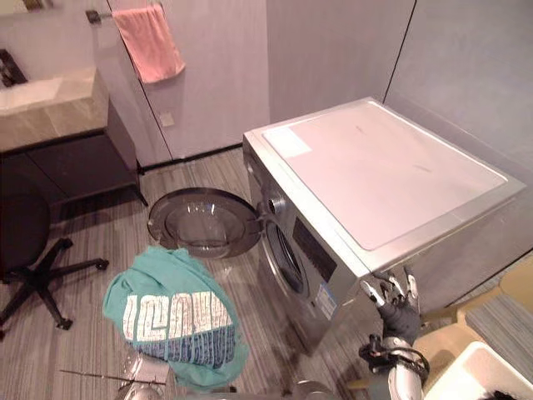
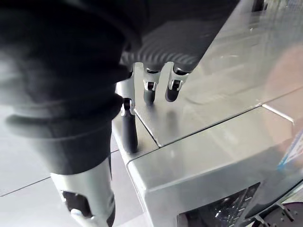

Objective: Pick up the laundry basket with both hands and put the clothes into the washing machine.

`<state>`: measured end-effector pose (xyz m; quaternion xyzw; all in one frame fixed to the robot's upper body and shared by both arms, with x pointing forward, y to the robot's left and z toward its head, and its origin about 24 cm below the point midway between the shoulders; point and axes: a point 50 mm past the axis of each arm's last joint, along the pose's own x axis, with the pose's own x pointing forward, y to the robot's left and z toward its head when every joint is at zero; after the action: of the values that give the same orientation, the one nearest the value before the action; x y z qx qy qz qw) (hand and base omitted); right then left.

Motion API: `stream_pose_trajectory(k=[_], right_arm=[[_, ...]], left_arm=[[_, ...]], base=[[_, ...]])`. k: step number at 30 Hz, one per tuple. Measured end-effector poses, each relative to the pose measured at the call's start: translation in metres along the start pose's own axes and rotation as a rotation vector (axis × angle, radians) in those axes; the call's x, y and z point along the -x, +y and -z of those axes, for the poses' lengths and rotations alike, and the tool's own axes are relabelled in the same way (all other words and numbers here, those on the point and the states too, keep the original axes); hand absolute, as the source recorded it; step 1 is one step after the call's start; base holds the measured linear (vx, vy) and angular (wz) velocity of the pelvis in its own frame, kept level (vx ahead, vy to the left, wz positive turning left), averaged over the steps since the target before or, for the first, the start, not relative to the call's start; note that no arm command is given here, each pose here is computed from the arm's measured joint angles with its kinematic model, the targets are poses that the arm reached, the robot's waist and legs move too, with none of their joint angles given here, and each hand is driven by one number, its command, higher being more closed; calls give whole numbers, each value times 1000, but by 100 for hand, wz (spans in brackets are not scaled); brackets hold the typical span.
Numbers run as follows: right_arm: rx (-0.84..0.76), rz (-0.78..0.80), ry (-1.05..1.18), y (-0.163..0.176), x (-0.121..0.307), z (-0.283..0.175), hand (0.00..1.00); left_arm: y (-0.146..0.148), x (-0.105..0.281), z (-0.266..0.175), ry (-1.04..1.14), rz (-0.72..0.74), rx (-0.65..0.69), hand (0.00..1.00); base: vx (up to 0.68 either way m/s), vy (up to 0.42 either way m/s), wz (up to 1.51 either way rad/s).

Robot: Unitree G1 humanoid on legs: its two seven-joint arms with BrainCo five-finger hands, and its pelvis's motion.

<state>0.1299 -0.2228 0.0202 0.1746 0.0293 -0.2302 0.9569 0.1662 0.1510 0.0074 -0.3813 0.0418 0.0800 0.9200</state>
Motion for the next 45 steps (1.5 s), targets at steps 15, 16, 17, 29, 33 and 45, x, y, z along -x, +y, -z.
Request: stream_pose_trajectory(k=[15,16,17,29,33,45], right_arm=[[27,214,-92,-29,-7,-15,0],[21,212,-86,-27,-6,-13,0],[21,183,-79,-23,-7,-12,0],[22,-124,118,26,-25,35,0],[31,-115,124,21,-31,36,0],[25,-192,75,36,-11,19,0]], left_arm=[[13,10,12,77,-41,-18,100],[10,7,11,78,-19,-29,100],[8,4,10,77,-2,-41,100],[20,-11,15,91,-60,-35,100],[15,-16,17,86,-57,-5,100],[22,-7,10,67,-88,-2,100]], base=[[218,410,-61],[84,407,-100],[53,450,-110],[-26,135,-117],[116,-93,-51],[101,-91,-15]])
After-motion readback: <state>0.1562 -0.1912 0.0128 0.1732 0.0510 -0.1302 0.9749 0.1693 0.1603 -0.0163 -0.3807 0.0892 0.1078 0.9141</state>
